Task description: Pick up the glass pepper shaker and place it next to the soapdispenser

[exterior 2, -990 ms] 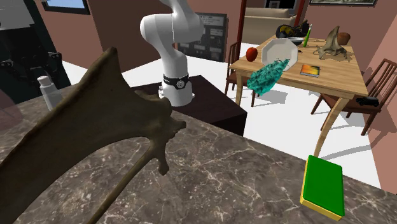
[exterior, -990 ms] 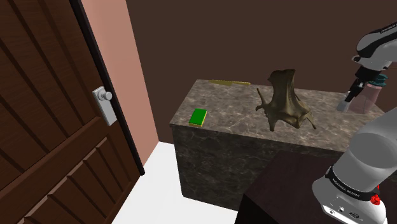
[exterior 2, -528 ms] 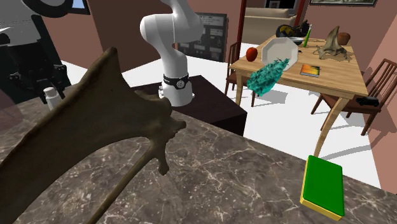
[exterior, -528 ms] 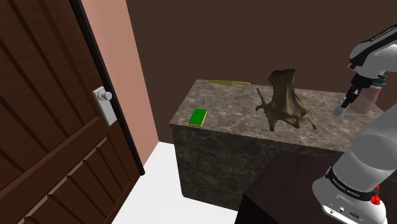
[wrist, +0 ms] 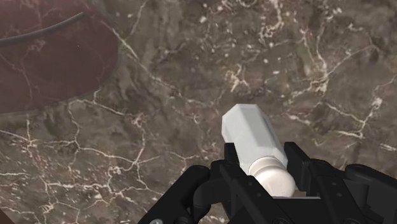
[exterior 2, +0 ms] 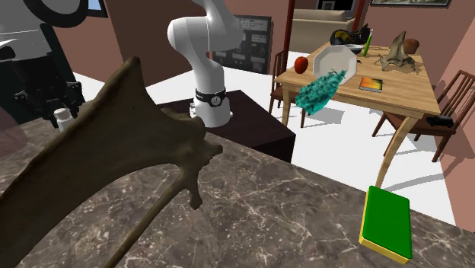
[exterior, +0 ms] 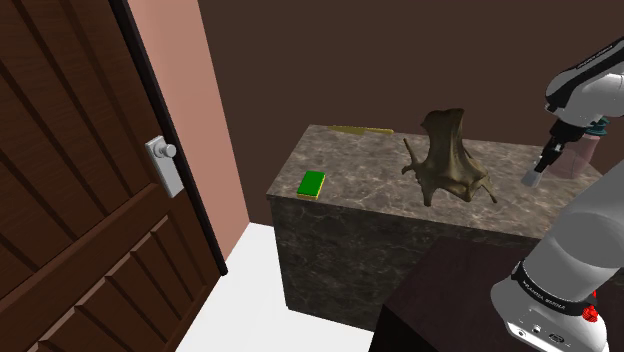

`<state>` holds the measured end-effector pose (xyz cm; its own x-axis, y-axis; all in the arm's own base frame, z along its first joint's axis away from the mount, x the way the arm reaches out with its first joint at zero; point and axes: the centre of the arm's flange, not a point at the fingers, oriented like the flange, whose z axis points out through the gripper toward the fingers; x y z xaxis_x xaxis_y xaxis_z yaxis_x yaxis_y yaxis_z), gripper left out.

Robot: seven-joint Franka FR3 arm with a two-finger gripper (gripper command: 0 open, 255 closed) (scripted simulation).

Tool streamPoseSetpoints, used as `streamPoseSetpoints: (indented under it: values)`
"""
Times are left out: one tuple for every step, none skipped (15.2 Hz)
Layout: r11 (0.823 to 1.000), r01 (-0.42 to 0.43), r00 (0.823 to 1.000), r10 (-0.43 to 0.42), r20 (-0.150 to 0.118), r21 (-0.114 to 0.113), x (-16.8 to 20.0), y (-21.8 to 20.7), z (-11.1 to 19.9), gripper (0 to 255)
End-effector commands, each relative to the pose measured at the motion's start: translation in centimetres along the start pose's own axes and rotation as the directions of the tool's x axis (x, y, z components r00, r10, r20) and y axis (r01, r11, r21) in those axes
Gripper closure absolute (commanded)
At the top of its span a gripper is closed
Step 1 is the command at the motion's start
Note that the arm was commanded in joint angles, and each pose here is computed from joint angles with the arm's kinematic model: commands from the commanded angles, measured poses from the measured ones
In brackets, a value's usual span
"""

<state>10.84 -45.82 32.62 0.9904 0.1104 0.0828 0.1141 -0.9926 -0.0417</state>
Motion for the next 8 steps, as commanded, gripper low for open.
streamPoseSetpoints:
  values:
    - [1.000,0.000,1.000,0.000,0.000,0.000,0.0,0.0,0.0,255]
    - [1.000,0.000,1.000,0.000,0.000,0.000,0.0,0.0,0.0,0]
    - [1.000,0.000,1.000,0.000,0.000,0.000,0.0,0.0,0.0,0]
    - [1.000,0.000,1.000,0.000,0.000,0.000,0.0,0.0,0.0,0]
    - [1.000,0.000,1.000,0.000,0.000,0.000,0.0,0.0,0.0,0]
    - [1.000,0.000,1.000,0.000,0.000,0.000,0.0,0.0,0.0,0]
    - [1.000,0.000,1.000,0.000,0.000,0.000,0.0,0.0,0.0,0]
    - [1.000,0.000,1.000,0.000,0.000,0.000,0.0,0.0,-1.3,0]
